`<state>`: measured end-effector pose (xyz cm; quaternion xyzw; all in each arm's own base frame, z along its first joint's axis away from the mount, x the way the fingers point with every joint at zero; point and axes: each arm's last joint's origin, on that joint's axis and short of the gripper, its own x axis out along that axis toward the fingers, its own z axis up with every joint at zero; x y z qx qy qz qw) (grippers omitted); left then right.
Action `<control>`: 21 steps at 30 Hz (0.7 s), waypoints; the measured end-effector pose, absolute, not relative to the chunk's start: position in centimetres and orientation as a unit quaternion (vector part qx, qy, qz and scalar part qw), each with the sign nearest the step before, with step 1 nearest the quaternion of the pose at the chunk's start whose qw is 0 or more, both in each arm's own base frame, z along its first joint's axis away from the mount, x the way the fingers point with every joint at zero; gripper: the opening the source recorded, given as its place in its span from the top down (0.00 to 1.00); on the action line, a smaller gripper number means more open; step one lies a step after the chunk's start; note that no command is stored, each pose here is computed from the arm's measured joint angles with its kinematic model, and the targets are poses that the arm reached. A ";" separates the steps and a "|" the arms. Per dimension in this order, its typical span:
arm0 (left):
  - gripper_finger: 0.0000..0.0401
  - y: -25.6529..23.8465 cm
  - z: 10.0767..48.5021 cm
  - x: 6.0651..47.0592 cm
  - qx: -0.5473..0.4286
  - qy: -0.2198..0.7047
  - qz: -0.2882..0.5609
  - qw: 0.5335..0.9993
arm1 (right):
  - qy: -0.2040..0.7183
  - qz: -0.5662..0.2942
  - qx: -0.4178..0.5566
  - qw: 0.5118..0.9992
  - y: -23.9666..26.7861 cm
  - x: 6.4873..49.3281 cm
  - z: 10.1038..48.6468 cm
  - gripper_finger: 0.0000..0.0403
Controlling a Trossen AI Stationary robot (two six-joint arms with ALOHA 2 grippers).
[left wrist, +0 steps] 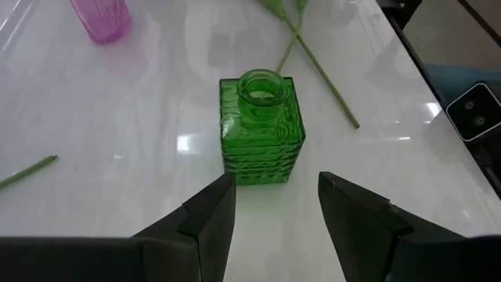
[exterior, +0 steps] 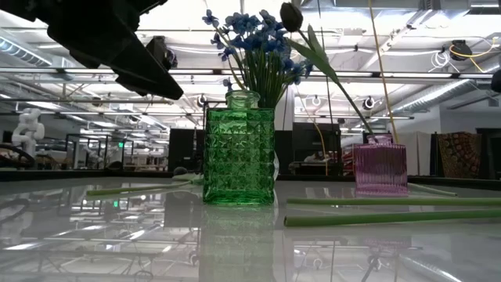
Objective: Sort flowers into vase by color
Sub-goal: Put the bottom black tulip into the purple vase
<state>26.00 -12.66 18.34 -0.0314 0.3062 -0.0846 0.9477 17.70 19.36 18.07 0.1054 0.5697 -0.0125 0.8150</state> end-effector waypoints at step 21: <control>0.52 -13.1 18.4 25.9 -0.044 0.301 -0.089 0.948 | 0.614 -0.051 0.107 0.781 19.5 17.7 16.2 0.66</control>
